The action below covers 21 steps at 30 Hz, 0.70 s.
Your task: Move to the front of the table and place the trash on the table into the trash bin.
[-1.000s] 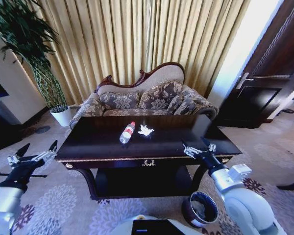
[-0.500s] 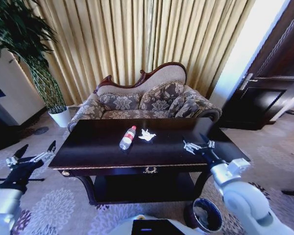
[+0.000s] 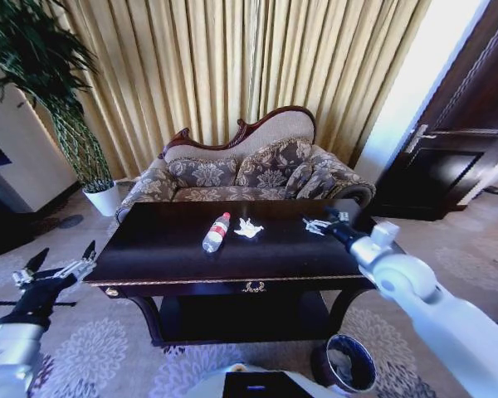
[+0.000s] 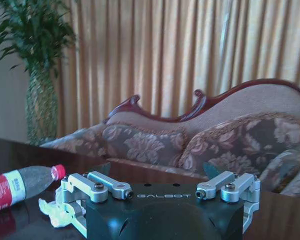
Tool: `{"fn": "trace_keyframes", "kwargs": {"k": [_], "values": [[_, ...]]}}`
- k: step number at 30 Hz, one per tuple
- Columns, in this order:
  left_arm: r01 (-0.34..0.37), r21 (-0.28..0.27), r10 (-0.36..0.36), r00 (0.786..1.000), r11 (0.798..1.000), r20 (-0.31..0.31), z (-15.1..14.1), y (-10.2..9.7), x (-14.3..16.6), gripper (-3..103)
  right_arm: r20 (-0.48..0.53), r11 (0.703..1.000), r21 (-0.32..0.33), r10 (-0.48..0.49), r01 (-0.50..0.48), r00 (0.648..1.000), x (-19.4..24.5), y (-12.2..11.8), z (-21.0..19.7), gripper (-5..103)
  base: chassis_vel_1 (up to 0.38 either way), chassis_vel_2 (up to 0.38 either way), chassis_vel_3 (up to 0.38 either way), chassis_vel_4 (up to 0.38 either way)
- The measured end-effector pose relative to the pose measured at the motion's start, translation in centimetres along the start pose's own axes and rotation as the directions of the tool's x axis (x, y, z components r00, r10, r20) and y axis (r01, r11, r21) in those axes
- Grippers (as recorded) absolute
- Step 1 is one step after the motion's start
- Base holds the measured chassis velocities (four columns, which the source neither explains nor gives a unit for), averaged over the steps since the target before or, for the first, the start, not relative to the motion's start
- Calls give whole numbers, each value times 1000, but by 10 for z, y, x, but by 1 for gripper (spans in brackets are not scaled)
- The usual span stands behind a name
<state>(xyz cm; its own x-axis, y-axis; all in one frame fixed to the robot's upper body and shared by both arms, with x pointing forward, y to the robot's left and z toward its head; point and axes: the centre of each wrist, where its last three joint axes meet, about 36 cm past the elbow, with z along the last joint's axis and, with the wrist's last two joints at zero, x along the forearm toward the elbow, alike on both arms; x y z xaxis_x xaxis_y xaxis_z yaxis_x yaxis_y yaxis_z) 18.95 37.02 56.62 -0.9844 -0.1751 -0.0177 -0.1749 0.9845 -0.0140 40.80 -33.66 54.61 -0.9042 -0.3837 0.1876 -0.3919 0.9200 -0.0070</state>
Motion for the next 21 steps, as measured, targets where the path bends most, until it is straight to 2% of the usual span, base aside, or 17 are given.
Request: {"fn": "trace_keyframes", "kwargs": {"k": [6, 10, 15, 21], "values": [[23, -4, -23, 1000, 1000, 2, 0, 3, 4, 100, -8, 998, -12, -63, 63, 998, -28, 7, -8, 100, 0, 0, 0, 0], [33, -5, -33, 999, 999, 4, -1, 4, 5, 100, -32, 991, -43, -128, 127, 991, -55, 28, -4, 100, 0, 0, 0, 0], [44, -2, -44, 999, 999, 8, -1, 5, 7, 100, -67, 986, -64, -160, 155, 985, -77, 51, 10, 100, 0, 0, 0, 0], [56, -3, -56, 998, 998, 11, -1, 7, 9, 100, -100, 987, -53, -157, 152, 983, -90, 62, 23, 100, 0, 0, 0, 0]]}}
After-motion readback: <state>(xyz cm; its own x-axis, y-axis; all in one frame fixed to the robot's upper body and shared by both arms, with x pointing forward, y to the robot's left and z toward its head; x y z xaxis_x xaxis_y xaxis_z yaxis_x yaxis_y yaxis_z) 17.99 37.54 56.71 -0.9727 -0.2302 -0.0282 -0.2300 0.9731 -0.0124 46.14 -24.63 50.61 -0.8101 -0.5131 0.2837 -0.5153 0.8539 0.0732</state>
